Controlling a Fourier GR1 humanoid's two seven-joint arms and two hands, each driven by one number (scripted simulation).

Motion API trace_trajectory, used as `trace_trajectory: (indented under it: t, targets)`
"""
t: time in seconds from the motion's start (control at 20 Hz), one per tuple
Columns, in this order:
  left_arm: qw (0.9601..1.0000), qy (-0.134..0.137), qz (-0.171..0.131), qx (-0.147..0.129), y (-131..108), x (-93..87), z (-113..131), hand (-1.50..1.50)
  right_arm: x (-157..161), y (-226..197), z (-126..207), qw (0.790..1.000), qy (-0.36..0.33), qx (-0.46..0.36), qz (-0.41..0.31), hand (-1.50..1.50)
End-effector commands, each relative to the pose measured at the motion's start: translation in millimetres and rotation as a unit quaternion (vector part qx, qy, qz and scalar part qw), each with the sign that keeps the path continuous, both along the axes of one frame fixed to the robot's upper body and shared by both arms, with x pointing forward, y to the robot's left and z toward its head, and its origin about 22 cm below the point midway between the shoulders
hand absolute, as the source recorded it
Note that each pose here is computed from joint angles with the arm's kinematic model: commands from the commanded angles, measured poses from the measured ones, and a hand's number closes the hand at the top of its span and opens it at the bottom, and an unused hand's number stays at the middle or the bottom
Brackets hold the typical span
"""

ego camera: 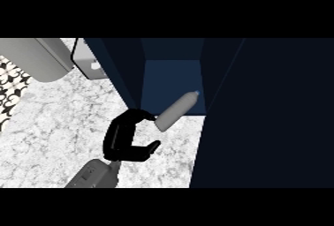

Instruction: Pick up the bottled water, place it into the cabinet and close the cabinet

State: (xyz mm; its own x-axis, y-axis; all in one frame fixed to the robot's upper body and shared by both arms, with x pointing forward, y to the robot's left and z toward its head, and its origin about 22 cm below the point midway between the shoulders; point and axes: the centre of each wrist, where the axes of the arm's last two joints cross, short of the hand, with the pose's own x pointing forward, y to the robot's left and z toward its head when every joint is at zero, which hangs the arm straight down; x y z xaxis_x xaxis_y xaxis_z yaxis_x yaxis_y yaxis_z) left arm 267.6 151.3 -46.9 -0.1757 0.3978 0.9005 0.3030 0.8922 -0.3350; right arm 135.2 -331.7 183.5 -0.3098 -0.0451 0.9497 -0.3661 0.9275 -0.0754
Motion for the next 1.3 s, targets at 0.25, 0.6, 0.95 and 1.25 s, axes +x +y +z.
trace_trajectory:
  t: [0.25, 0.6, 0.95, 1.25]
  targets:
    - [0.9999, 0.003, -0.010, -0.002, 65, -45.5, 9, -1.50, -29, 45, 28, 0.995, -0.031, -0.057, 0.075, 1.50]
    - [0.9983, -0.015, 0.046, 0.032, 110, -81.5, 19, -1.50, -28, 73, 23, 0.991, -0.007, -0.023, 0.133, 1.50]
    - [0.9944, -0.031, 0.059, 0.081, 160, -100.8, 33, -1.50, -23, 104, 23, 0.982, -0.001, -0.003, 0.187, 1.50]
    - [0.9935, -0.042, 0.053, 0.091, 175, -106.2, 56, -1.50, -4, 137, 19, 0.973, 0.004, 0.009, 0.231, 1.50]
